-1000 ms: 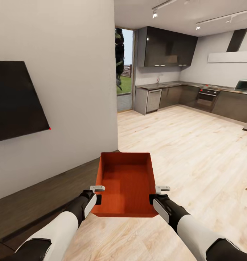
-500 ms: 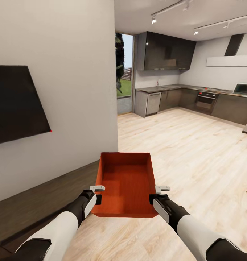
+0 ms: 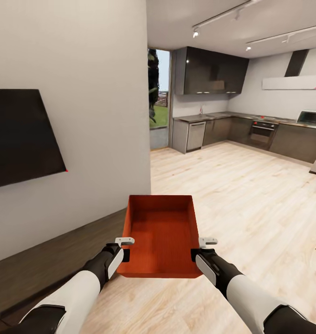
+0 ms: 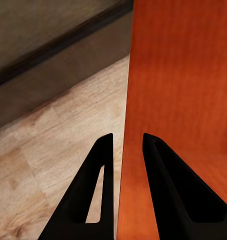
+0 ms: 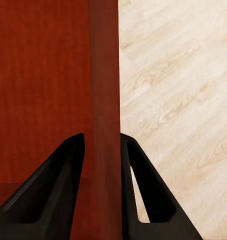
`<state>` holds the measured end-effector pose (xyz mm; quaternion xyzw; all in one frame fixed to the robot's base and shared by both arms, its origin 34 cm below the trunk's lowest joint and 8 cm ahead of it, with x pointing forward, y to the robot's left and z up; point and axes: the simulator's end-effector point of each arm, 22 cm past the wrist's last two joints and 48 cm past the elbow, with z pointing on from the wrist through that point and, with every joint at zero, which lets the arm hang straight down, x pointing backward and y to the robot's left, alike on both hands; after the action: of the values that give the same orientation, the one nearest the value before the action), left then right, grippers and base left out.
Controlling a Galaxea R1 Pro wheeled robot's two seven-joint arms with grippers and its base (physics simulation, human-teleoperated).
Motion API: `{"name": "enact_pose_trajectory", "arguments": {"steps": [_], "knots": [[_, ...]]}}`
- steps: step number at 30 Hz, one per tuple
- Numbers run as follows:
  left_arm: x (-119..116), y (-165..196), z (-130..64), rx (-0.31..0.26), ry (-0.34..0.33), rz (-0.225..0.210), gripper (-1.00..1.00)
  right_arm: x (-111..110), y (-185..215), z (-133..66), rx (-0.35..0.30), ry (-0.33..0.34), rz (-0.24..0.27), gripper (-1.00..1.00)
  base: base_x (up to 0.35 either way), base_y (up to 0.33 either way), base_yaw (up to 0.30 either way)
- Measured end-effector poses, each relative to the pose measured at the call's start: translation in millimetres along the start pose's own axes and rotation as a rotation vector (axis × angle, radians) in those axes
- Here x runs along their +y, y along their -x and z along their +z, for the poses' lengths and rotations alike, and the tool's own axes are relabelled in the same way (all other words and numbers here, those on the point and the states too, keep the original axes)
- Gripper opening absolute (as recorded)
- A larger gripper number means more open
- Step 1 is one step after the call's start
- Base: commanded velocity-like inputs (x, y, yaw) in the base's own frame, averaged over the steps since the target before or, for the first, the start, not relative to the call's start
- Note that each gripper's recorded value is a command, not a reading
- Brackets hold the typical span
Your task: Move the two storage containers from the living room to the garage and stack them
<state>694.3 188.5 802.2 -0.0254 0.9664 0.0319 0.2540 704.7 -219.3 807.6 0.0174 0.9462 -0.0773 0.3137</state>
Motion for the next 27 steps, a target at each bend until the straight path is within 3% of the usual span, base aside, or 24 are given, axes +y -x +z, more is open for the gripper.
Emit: {"name": "enact_pose_trajectory", "arguments": {"steps": [27], "knots": [[0.6, 17.9, -17.8, -0.044, -0.001, -0.004, -1.00, -3.0, 20.2, -15.7, -0.043, -0.002, 0.007, -1.00, 0.000, 0.000, 0.000]]}}
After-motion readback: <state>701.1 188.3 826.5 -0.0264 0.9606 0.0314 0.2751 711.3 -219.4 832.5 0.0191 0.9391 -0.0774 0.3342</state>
